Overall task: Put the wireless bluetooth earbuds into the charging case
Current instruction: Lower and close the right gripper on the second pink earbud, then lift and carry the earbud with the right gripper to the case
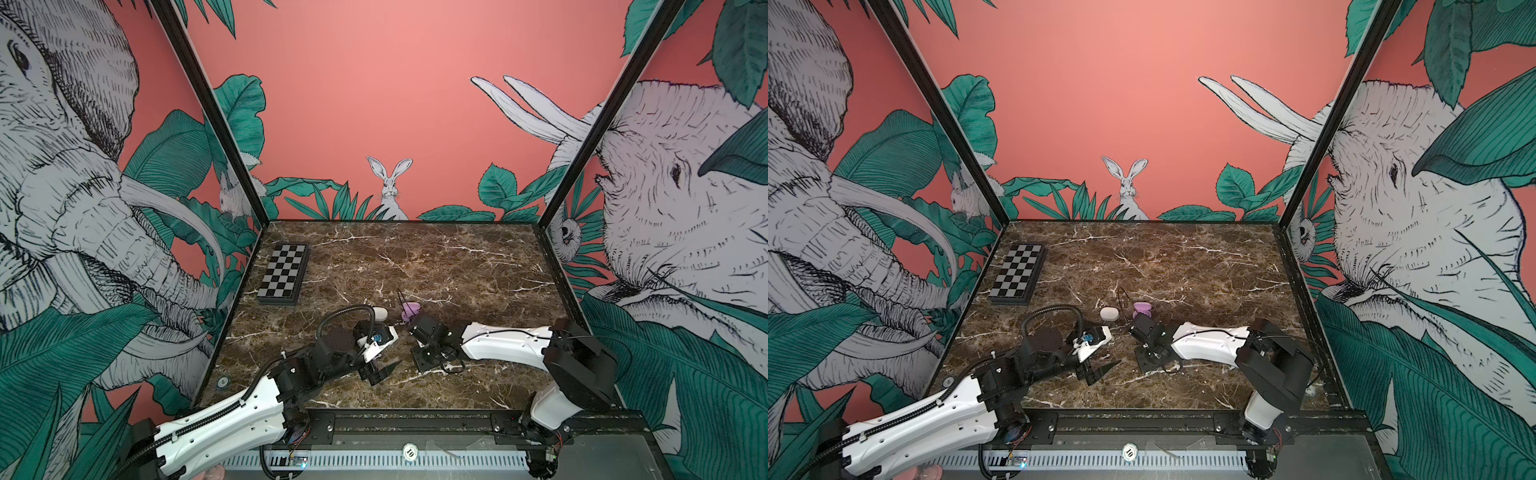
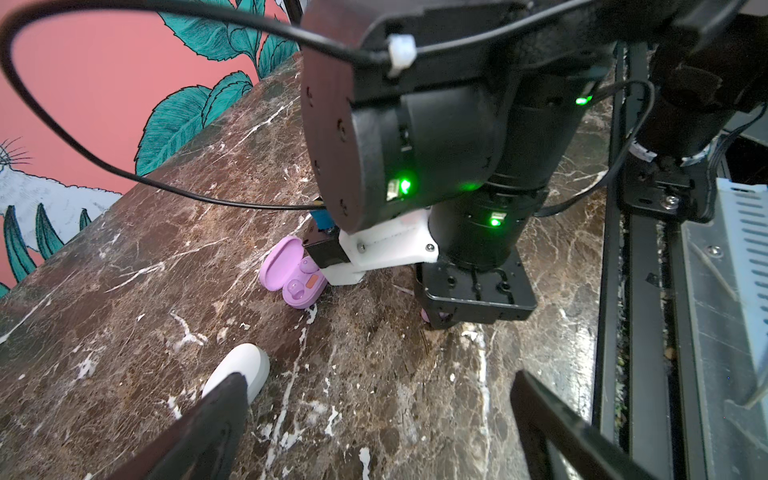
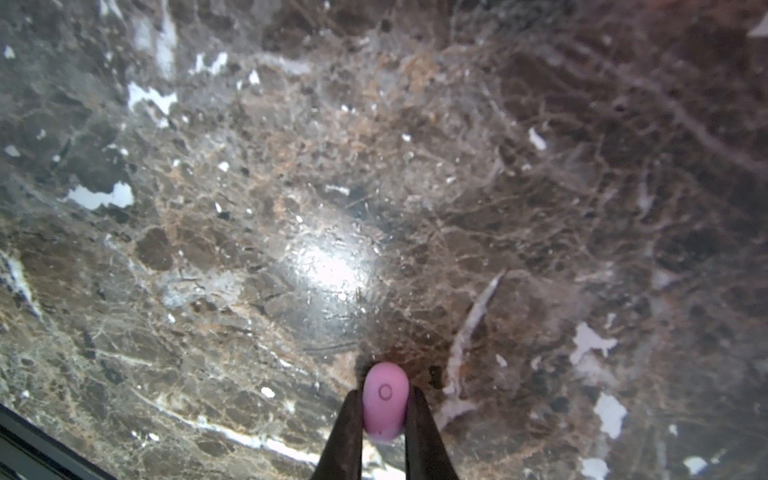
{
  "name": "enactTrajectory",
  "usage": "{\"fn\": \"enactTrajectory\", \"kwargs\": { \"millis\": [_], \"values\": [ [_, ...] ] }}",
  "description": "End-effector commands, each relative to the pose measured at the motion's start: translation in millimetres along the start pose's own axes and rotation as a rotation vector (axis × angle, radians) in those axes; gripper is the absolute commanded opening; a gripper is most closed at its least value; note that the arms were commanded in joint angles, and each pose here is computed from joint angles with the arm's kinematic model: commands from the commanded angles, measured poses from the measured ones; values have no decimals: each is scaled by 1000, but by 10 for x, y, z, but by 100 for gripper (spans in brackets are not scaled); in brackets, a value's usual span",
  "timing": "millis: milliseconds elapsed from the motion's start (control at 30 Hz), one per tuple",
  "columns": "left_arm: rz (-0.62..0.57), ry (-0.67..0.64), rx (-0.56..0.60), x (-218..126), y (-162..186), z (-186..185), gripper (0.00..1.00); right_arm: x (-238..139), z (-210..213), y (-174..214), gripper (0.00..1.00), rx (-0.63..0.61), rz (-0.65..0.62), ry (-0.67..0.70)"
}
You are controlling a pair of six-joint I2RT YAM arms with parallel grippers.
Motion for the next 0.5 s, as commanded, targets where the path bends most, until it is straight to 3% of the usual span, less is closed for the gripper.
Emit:
{"fn": "enactTrajectory", "kwargs": {
  "millis": [0,233,467],
  "values": [
    [-16,-9,14,4,5,3,99,-55,-10,-44,11,4,-13,43],
    [-64,-84,22,-52,-72,78,99,-233,-32,-204,2,80,-137,78],
    [-130,-250,33,-165,-146,237,99,-344,2,-480,0,175,-255,115]
  ]
}}
Point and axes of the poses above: each gripper's point midway between its finger pads, its own x axis out along the fingers, its own z axis along the line the jaws close on, y = z × x, the point moved 7 cm from there along -x, back along the fingers, and after that the axes turned 9 degrees about -x, right-handed, at the moved point
